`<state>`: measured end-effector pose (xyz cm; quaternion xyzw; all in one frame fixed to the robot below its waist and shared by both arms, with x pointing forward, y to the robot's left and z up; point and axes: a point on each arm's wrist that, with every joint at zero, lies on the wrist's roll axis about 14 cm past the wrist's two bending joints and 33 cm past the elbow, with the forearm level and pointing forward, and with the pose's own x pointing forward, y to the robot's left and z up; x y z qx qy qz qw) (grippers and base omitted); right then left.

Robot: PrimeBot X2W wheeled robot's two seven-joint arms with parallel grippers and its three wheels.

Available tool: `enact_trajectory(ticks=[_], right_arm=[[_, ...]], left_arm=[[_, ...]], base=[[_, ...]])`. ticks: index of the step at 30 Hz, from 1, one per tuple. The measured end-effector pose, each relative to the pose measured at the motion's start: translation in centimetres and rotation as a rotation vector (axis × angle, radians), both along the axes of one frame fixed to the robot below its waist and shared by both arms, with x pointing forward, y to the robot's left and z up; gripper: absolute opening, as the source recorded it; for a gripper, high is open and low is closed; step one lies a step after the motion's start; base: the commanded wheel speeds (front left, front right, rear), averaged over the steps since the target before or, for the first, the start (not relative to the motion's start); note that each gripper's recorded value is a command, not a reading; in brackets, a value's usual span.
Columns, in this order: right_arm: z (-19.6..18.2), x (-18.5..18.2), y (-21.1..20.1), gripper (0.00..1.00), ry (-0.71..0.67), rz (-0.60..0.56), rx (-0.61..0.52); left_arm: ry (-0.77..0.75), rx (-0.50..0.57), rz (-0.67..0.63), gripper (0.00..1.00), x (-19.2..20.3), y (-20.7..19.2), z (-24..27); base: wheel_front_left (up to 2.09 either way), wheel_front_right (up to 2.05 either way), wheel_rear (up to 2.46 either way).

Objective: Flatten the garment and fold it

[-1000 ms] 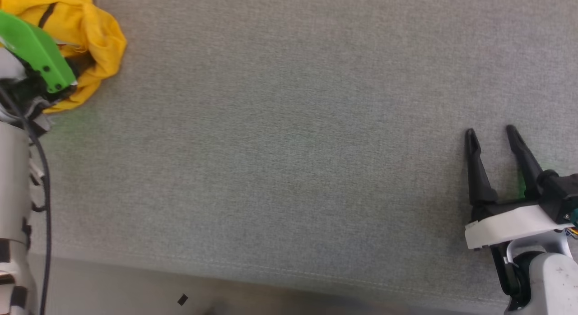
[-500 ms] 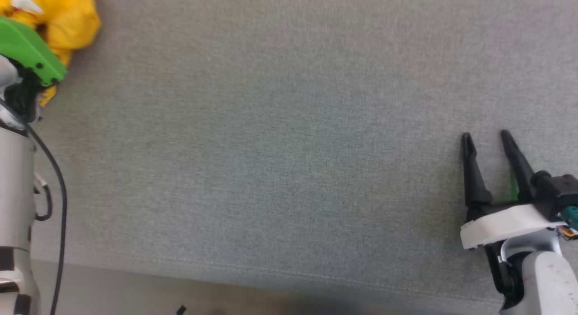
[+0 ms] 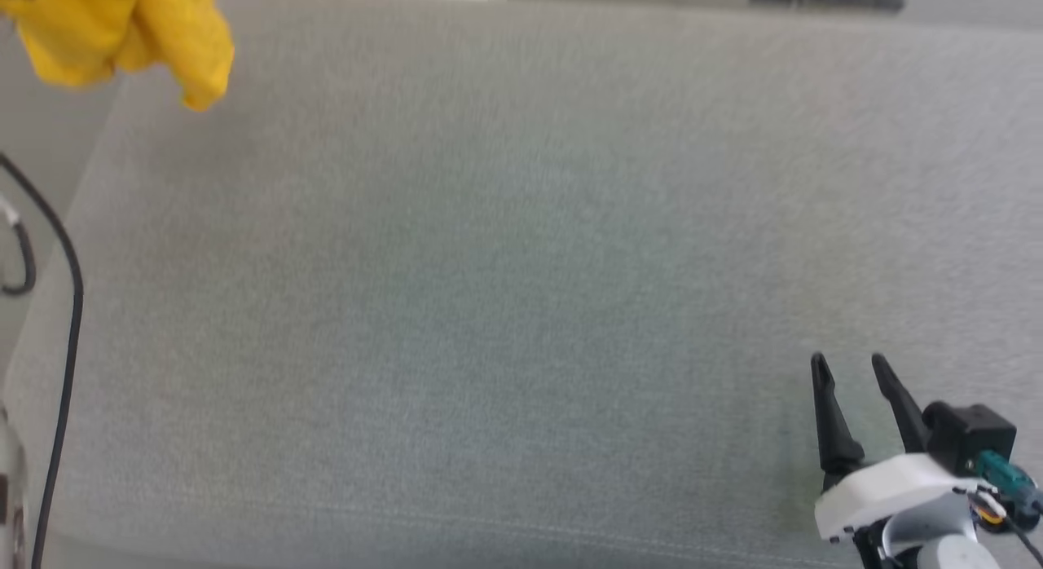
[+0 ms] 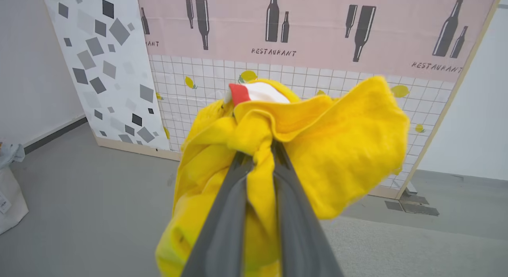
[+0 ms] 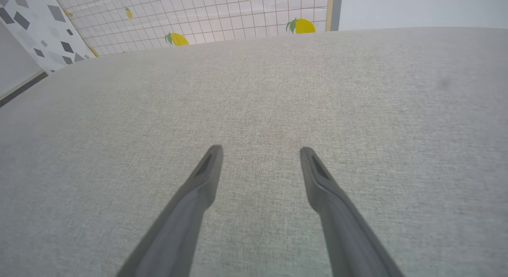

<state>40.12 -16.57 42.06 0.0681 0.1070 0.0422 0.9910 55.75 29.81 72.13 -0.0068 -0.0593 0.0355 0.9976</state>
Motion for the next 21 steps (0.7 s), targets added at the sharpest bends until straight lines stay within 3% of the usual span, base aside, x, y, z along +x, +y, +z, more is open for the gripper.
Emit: enact_trajectory(ticks=[3,8,15,21], right_arm=[[1.0,-1.1,-0.8,1.00,-0.023,-0.026,0.003],[2.0,-2.6,-2.7,1.00,-0.051,-0.081,-0.003],[2.6,-5.2,-6.5,1.00,-0.071,-0.204,0.000],[2.6,-7.1,-8.7,1.00,-0.067,-0.277,-0.010]], left_arm=[[-0.097,0.004,-0.085,0.00,-1.0,-3.3,4.9],[-0.151,-0.034,-0.261,0.00,-1.4,-9.9,7.9],[-0.072,-0.128,-0.496,0.00,-1.5,-19.3,6.2],[0.049,-0.210,-0.616,0.00,-2.4,-24.9,0.2]], base=[[0.00,0.00,0.00],[0.00,0.00,0.00],[0.00,0.00,0.00],[0.00,0.00,0.00]])
